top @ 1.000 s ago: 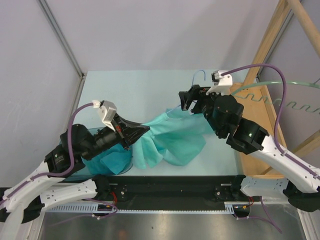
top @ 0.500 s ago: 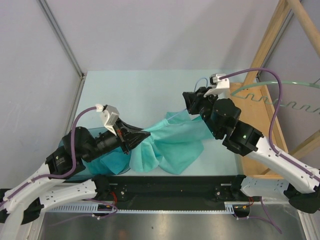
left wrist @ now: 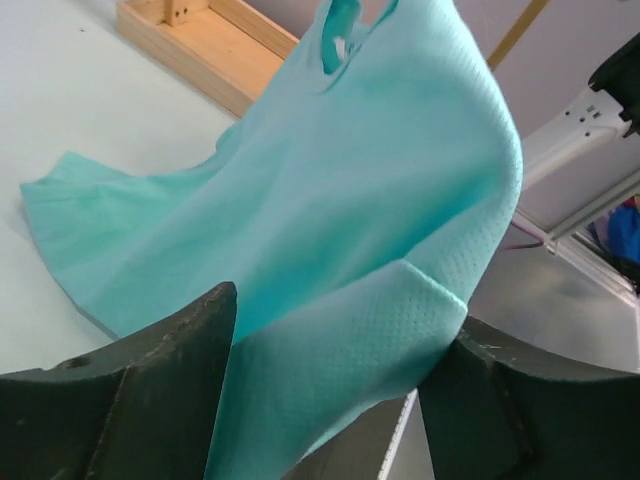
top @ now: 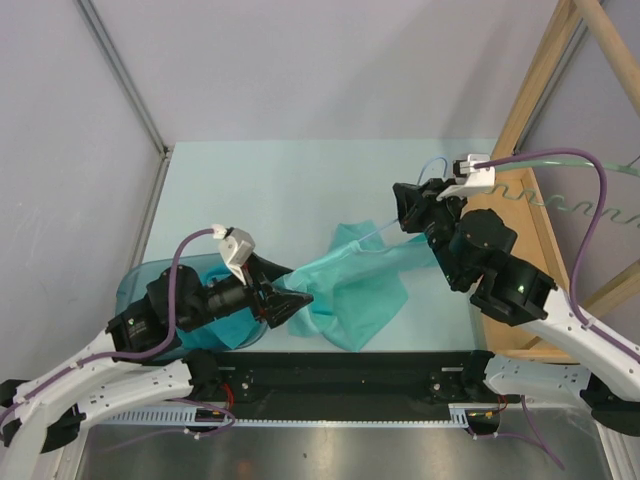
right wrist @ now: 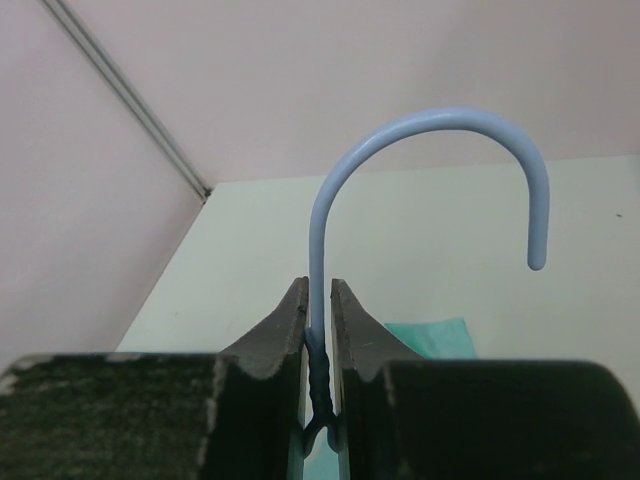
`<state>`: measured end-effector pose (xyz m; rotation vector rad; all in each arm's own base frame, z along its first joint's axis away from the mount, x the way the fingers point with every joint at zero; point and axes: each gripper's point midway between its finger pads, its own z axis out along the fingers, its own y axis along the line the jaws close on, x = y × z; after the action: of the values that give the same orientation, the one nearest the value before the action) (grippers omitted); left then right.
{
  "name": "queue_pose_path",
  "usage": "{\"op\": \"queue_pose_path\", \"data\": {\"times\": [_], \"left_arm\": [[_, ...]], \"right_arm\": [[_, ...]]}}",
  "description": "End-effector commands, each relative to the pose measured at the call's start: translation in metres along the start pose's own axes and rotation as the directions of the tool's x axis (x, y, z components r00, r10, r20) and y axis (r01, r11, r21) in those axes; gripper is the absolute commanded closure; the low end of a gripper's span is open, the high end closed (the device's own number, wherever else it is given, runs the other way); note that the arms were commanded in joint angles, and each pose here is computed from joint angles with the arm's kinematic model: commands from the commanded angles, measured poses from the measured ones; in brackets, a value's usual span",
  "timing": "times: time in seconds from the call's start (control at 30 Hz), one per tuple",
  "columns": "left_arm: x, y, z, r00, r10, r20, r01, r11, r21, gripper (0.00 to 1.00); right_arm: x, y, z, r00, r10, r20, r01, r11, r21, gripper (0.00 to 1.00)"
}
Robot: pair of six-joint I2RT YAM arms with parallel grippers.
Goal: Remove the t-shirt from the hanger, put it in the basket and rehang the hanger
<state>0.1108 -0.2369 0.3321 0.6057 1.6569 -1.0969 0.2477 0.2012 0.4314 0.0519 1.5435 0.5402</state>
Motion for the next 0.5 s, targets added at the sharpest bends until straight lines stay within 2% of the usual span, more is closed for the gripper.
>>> {"op": "queue_pose_path", "data": {"times": [0.0, 0.07, 0.1, 0.17, 0.2, 0.33, 0.47], "left_arm": [[0.005, -0.008, 0.003, 1.0, -0.017, -0.02, 0.018, 0.999, 0.05, 0.43], [0.006, -0.003, 0.003, 0.999, -0.009, -0.033, 0.009, 1.0, 0.017, 0.58], [0.004, 0.002, 0.003, 1.0, 0.005, -0.028, -0.005, 1.0, -0.006, 0.78], [0.001, 0.006, 0.0, 0.999, 0.019, -0.026, -0.02, 0.999, -0.034, 0.95], [-0.006, 0.019, -0.002, 1.0, 0.024, 0.003, -0.023, 0.994, -0.111, 1.0], [-0.029, 0.044, -0.022, 0.994, 0.025, 0.104, 0.004, 0.963, -0.269, 1.0], [-0.043, 0.062, -0.05, 0.968, -0.025, 0.25, 0.115, 0.928, -0.354, 1.0]], "right_arm": [[-0.036, -0.009, -0.011, 0.995, 0.049, 0.082, -0.052, 0.998, 0.037, 1.0], [-0.038, -0.015, -0.014, 0.995, 0.047, 0.089, -0.052, 0.997, 0.057, 1.0], [-0.038, -0.017, -0.015, 0.995, 0.044, 0.09, -0.05, 0.997, 0.066, 1.0], [-0.038, -0.024, -0.018, 0.995, 0.041, 0.094, -0.049, 0.995, 0.091, 1.0], [-0.038, -0.026, -0.019, 0.995, 0.041, 0.096, -0.05, 0.994, 0.098, 1.0], [-0.037, -0.043, -0.024, 0.993, 0.04, 0.114, -0.059, 0.984, 0.167, 1.0], [-0.032, -0.061, -0.031, 0.989, 0.071, 0.129, -0.099, 0.967, 0.233, 1.0]]}}
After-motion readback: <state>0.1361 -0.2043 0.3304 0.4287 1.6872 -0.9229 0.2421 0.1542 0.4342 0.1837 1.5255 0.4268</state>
